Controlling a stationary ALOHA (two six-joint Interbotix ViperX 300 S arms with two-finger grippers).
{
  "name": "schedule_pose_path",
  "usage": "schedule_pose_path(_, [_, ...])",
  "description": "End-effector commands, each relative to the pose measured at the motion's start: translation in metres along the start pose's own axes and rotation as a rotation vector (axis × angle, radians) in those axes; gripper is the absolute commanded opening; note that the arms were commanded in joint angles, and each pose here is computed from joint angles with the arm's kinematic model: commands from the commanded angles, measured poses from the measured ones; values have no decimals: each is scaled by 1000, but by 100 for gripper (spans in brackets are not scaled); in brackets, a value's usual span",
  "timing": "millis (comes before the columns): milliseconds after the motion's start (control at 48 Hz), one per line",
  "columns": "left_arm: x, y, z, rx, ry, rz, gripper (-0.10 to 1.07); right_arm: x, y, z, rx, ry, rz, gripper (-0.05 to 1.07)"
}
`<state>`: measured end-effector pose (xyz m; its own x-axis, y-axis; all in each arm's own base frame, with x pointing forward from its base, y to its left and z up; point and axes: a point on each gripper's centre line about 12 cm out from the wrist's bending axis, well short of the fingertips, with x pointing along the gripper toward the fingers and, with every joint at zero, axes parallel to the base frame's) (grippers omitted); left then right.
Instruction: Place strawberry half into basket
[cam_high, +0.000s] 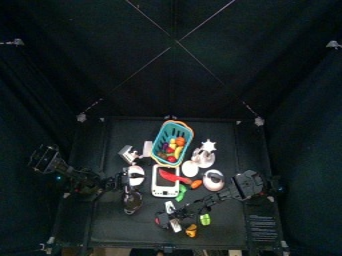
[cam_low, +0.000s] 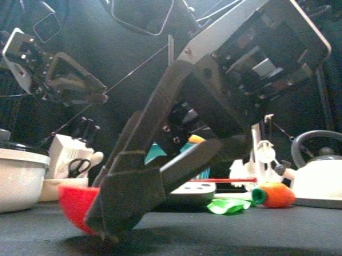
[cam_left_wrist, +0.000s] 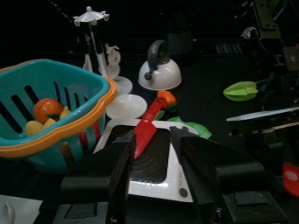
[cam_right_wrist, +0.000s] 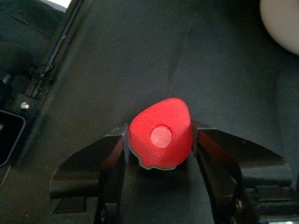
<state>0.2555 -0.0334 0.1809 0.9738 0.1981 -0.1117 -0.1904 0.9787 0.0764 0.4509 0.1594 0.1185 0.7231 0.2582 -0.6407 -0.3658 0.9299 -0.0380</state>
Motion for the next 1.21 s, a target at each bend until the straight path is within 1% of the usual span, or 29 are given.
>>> schedule_pose_path(0, [3, -3, 8, -12, -25, -2, 77, -38, -8, 36, -12, -106, -16, 72])
schedule_pose_path(62, [3, -3, 8, -12, -26, -1, 77, -54, -18, 39, -15, -125, -36, 72])
schedule_pose_path(167, [4, -3, 9, -12, -27, -1, 77, -85, -41, 45, -15, -168, -83, 72])
schedule_pose_path(188, [4, -3, 9, -12, -27, -1, 77, -94, -50, 46, -15, -181, -104, 72])
schedule_pose_path(333, [4, -3, 9, -12, -28, -1, 77, -130, -102, 41, 12, -212, -221, 72])
schedule_pose_path(417, [4, -3, 8, -11, -26, -2, 77, -150, -142, 36, 56, -234, -310, 72])
schedule_pose_path(521, [4, -3, 8, -11, -26, -1, 77, -167, -187, 28, 130, -274, -401, 72])
schedule_pose_path(562, [4, -3, 8, -11, -25, -3, 77, -171, -202, 23, 159, -293, -427, 72])
schedule_pose_path(604, [4, -3, 8, -11, -25, -2, 77, -172, -217, 16, 196, -302, -452, 72])
schedule_pose_path(625, [4, -3, 8, -11, -25, -3, 77, -174, -228, 11, 225, -314, -471, 73])
schedule_pose_path(708, [4, -3, 8, -11, -25, -3, 77, -171, -251, -4, 318, -330, -507, 73])
schedule_pose_path(812, [4, -3, 8, -11, -25, -3, 77, -165, -267, -21, 392, -316, -533, 74])
schedule_pose_path(938, [4, -3, 8, -11, -25, -3, 77, -154, -273, -31, 431, -293, -535, 76])
schedule_pose_path(1042, [4, -3, 8, -11, -26, -1, 77, -151, -274, -33, 433, -287, -534, 83])
schedule_pose_path(1188, [3, -3, 8, -10, -24, -3, 77, -152, -275, -31, 429, -291, -535, 96])
